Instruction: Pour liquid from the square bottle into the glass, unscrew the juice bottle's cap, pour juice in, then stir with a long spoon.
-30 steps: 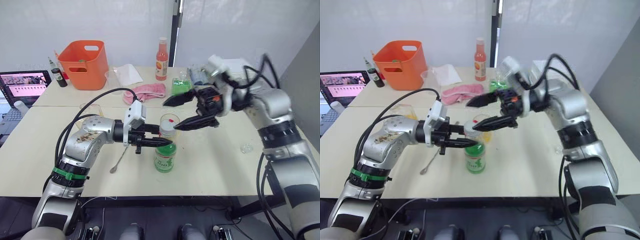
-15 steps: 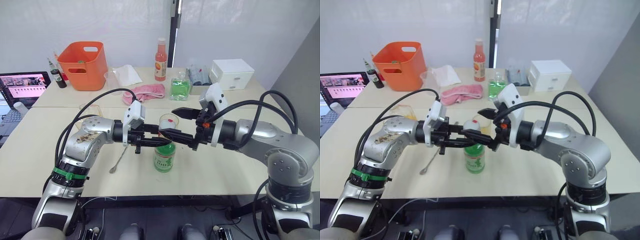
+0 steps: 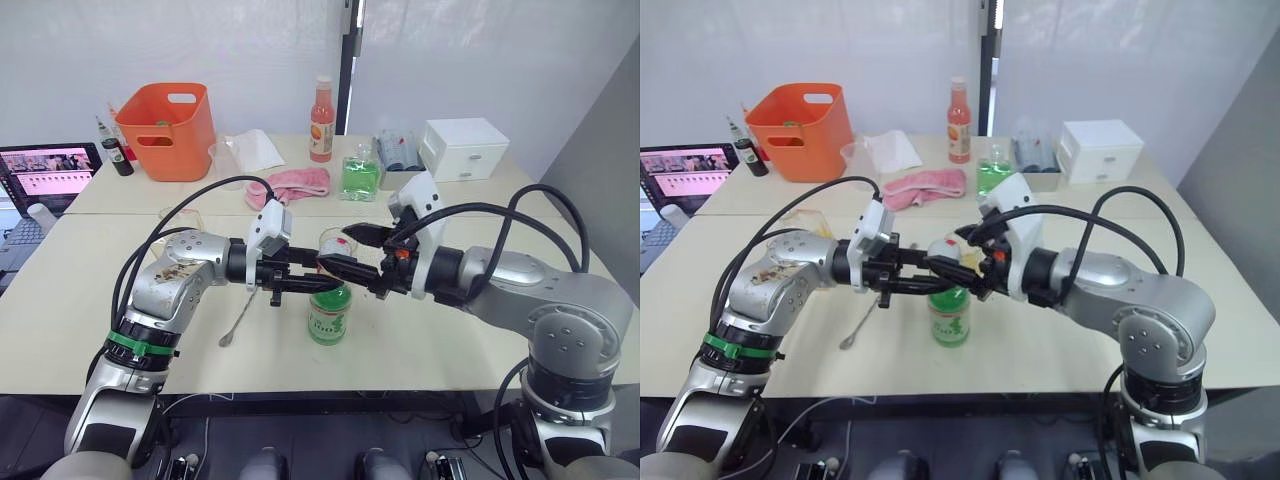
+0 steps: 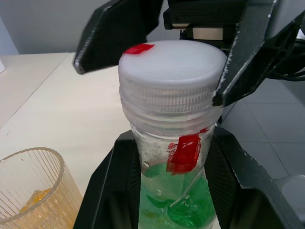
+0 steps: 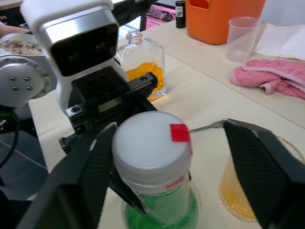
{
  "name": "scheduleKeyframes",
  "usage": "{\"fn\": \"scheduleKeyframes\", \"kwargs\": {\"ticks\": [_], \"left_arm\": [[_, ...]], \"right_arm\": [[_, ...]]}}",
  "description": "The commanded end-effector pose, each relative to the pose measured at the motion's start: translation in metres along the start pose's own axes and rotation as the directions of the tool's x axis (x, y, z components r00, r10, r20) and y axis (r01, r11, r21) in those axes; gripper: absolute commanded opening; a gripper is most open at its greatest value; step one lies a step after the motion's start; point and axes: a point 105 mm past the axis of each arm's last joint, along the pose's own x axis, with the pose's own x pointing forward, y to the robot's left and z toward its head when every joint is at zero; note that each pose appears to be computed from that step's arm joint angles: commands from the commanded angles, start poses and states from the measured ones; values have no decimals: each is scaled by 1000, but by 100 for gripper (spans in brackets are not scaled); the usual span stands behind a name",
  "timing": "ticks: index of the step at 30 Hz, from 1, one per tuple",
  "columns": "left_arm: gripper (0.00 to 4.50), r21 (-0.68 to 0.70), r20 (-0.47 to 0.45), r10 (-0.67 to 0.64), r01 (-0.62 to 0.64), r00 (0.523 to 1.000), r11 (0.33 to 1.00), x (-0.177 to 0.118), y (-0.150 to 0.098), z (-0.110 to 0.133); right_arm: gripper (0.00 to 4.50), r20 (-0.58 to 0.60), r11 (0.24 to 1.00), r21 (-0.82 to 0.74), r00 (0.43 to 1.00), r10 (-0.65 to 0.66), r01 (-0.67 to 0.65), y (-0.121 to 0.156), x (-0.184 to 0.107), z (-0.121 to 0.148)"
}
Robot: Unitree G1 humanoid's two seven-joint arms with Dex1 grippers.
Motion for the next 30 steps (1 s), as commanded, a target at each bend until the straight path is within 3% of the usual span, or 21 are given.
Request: {"fn": "scheduleKeyframes", "kwargs": {"ticks": [1, 3, 7, 11, 14, 16, 18, 20, 25, 27, 30], "left_arm": [[144, -7, -27, -5, 5, 1000, 1000, -1, -1, -4], [144, -8, -28, -2, 2, 1000, 1000, -1, -1, -4], [144, -9, -33, 5, -5, 999, 1000, -3, -1, -4], [144, -11, -38, 6, -7, 999, 1000, -4, -2, -5], [144, -14, -48, 0, -1, 999, 1000, -5, -4, -6], [144, -14, -50, -4, 3, 999, 1000, -6, -6, -6], [144, -14, -52, -10, 9, 999, 1000, -5, -8, -6], [144, -14, -52, -14, 13, 999, 1000, -5, -9, -6], [144, -13, -52, -10, 10, 999, 1000, -4, -10, -6], [144, -12, -49, -1, 1, 999, 1000, -5, -8, -5], [144, -10, -48, 6, -7, 999, 1000, -6, -7, -5]], "right_arm": [[233, 15, 1000, -15, 1000, -26, 26, -3, -3, 4], [170, 17, 1000, -12, 1000, -24, 24, -3, -2, 4], [169, 44, 1000, -16, 999, 13, -12, -5, 1, 9], [169, 45, 981, -82, 982, 183, -179, -2, 3, 12], [169, -37, 883, -176, 899, 436, -436, 1, -2, 3], [169, -40, 817, -146, 829, 558, -558, -3, 0, 7], [169, -97, 685, -123, 696, 712, -718, -9, 1, 8], [169, -152, 612, -113, 622, 768, -783, -18, 9, 10], [169, -231, 574, -108, 582, 780, -812, -24, 28, 12], [272, -215, 570, -95, 576, 789, -816, -25, 30, 16], [373, -190, 563, -107, 573, 797, -819, -24, 28, 23]]}}
